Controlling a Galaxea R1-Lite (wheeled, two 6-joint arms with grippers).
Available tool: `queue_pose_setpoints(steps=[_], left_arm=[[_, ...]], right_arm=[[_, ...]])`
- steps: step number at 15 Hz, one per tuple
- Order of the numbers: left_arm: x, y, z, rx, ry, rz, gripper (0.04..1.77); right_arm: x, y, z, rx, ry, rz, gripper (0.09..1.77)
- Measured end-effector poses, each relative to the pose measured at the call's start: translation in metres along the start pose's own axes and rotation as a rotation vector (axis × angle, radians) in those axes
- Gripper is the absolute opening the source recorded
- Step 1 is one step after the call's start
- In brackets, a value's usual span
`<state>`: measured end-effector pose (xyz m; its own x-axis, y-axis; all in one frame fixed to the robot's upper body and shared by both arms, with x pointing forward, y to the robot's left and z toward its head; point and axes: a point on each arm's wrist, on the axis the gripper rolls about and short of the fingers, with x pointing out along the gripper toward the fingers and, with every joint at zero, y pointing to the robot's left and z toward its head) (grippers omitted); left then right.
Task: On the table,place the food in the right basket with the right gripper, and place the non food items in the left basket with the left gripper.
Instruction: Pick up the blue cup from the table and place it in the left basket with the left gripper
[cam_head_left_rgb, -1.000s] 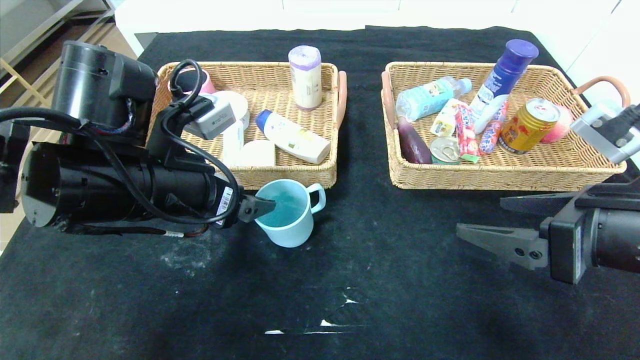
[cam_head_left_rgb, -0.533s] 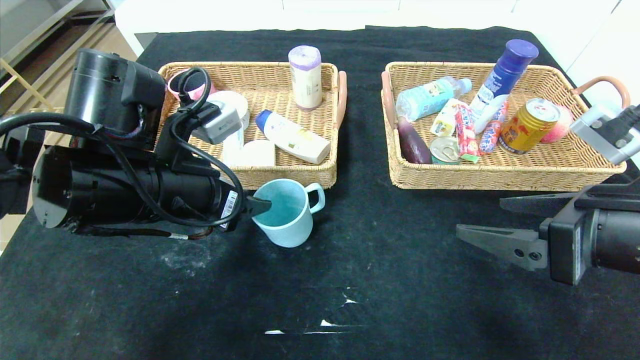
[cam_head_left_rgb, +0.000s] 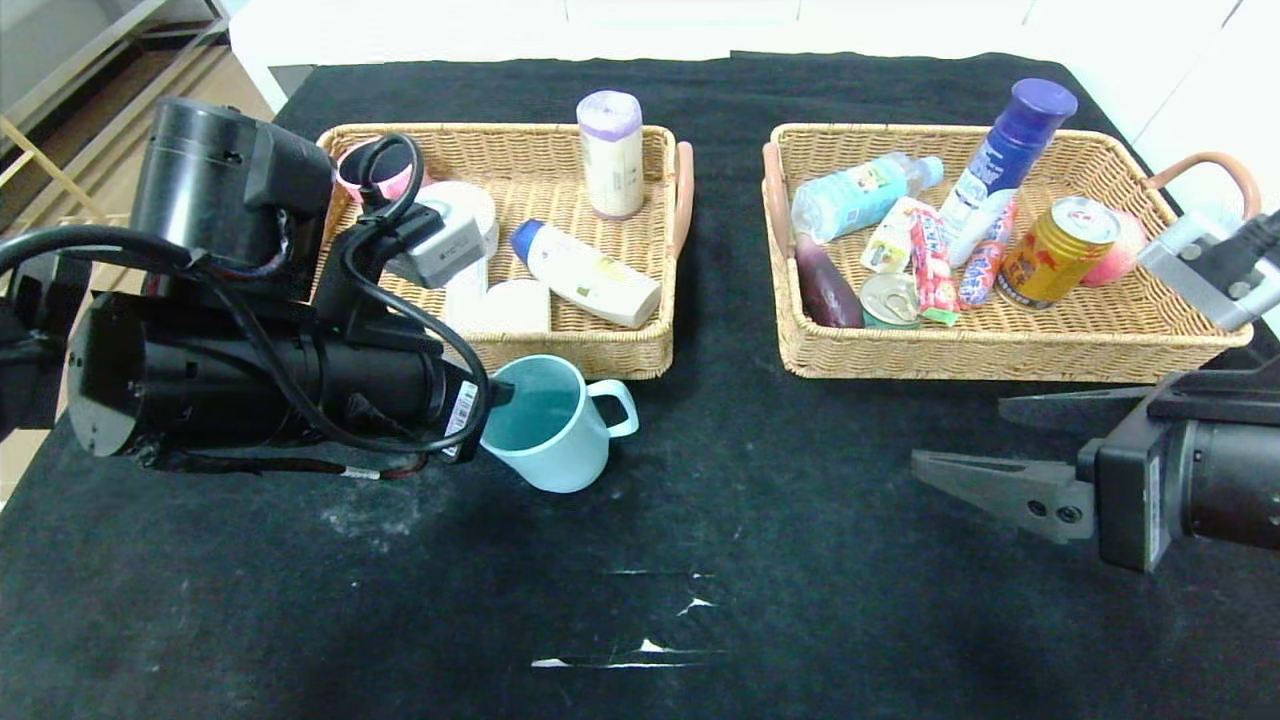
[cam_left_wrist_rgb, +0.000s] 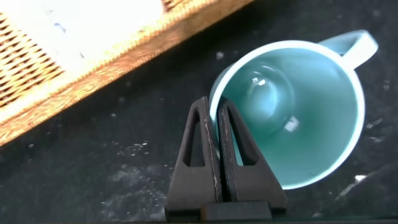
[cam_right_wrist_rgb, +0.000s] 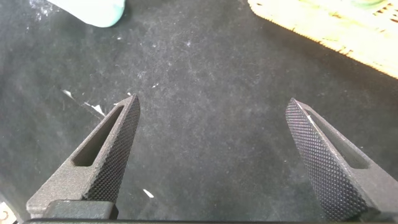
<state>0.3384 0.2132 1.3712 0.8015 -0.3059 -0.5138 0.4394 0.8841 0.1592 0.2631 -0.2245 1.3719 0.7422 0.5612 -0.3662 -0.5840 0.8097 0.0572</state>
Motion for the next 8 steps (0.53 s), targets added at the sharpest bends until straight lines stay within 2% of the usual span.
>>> queue_pose_setpoints(steps=[6, 8], left_arm=[[-0.0005, -0.0003, -0.0009, 0.001, 0.003, -0.002, 0.14], [-0.0050, -0.0023, -0.0020, 0.003, -0.003, -0.024, 0.14]], right_arm=[[0.0000, 0.0001, -0.0002, 0.000, 0.001, 0.000, 1.71], [0.0001, 0.0001, -0.0002, 0.000, 0.001, 0.000, 1.71]])
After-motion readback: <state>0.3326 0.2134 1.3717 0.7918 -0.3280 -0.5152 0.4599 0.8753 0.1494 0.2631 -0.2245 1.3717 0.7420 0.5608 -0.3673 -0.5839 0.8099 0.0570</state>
